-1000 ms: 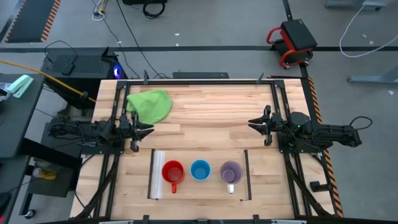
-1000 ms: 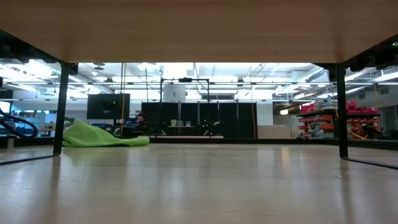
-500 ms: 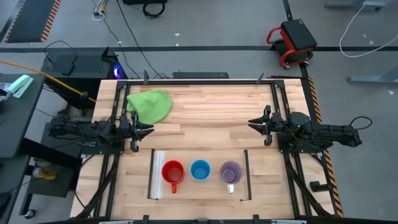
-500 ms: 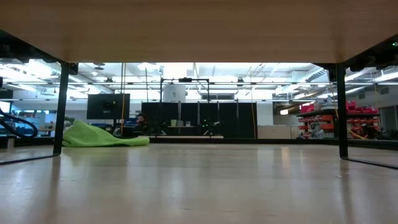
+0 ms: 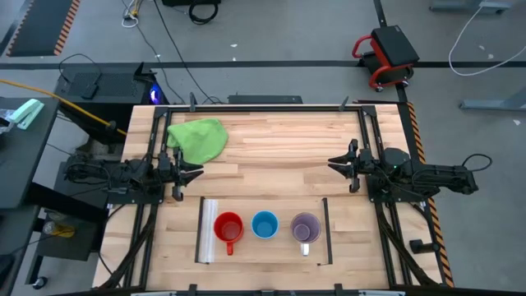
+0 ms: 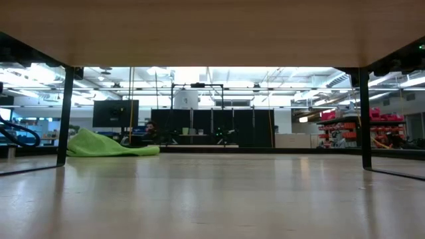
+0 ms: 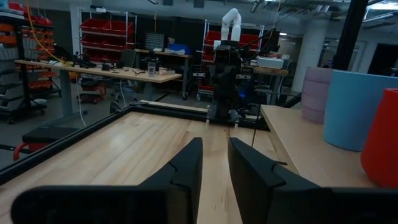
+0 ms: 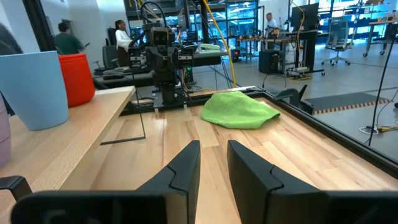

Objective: Stack small to large cups/mugs on shelf
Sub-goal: Return to Home Position

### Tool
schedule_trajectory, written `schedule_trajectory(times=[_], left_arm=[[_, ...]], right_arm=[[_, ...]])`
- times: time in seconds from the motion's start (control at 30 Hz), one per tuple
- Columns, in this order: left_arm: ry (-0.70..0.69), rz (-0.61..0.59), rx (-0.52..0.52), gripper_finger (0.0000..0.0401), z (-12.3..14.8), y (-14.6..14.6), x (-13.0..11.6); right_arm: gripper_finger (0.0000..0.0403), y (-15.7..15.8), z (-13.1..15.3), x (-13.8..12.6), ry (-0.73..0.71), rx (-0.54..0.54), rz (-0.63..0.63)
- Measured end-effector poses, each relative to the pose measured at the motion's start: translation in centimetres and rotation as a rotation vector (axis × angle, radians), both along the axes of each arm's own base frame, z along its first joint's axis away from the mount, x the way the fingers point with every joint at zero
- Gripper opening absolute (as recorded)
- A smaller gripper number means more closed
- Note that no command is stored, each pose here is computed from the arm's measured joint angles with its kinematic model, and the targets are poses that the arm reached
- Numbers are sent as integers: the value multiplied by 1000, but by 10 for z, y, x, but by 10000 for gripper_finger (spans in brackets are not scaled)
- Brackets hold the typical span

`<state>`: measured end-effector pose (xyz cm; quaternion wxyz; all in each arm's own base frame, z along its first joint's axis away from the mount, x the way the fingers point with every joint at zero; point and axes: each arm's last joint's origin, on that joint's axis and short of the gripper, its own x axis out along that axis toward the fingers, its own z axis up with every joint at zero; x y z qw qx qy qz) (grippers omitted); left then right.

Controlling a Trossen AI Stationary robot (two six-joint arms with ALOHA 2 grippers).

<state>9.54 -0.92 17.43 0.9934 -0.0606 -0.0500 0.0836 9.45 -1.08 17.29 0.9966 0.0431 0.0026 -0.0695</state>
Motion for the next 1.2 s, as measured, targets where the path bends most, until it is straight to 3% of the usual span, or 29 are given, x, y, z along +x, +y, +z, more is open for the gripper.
schedule_trajectory(times=[1.2], left_arm=[[-1,0,0,88,0,0,0]], right_arm=[[88,0,0,0,0,0,0]])
